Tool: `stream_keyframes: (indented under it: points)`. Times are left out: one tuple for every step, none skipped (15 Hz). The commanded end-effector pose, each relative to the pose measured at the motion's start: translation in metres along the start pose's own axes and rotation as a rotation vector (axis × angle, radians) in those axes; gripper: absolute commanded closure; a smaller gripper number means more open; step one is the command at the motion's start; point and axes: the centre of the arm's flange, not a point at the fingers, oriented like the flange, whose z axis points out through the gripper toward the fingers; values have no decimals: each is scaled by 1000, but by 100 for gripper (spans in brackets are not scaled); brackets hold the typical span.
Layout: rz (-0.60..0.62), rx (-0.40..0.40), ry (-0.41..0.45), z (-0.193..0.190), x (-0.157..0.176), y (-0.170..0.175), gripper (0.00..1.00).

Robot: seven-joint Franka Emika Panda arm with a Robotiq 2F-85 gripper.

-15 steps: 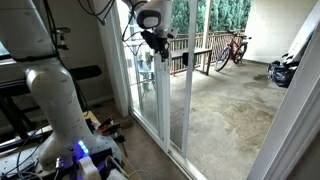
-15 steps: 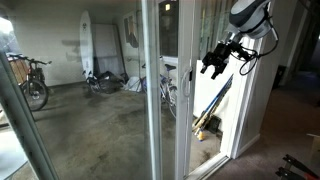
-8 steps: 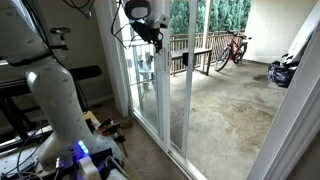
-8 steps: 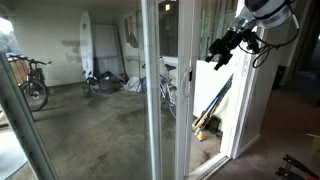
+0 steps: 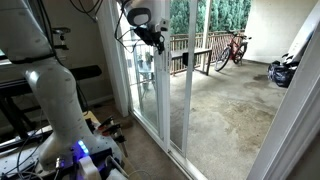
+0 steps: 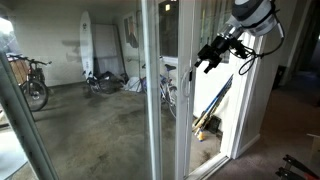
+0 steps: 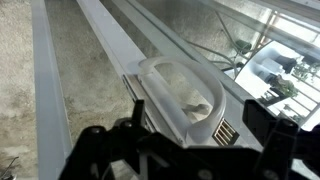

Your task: Slide the glass door to the right.

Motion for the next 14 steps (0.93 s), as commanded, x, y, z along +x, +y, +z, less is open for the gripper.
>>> stream_keyframes:
  points:
    - [-4, 7, -2, 20, 24, -15, 0]
    - [-2, 4, -2, 23, 28, -16, 0]
    - [4, 4, 2, 25, 31, -14, 0]
    - [11, 1, 10, 25, 35, -11, 0]
    - [19, 4, 12, 26, 37, -9, 0]
    - [28, 1, 15, 27, 40, -5, 0]
    - [32, 0, 16, 28, 42, -2, 0]
    - [38, -1, 14, 31, 44, 1, 0]
    - [41, -2, 13, 32, 46, 2, 0]
    - [43, -5, 9, 35, 48, 3, 0]
    - [45, -6, 8, 37, 49, 4, 0]
    - [49, -11, 8, 41, 50, 5, 0]
    - [54, -12, 8, 43, 51, 6, 0]
    - [62, -13, 9, 46, 53, 9, 0]
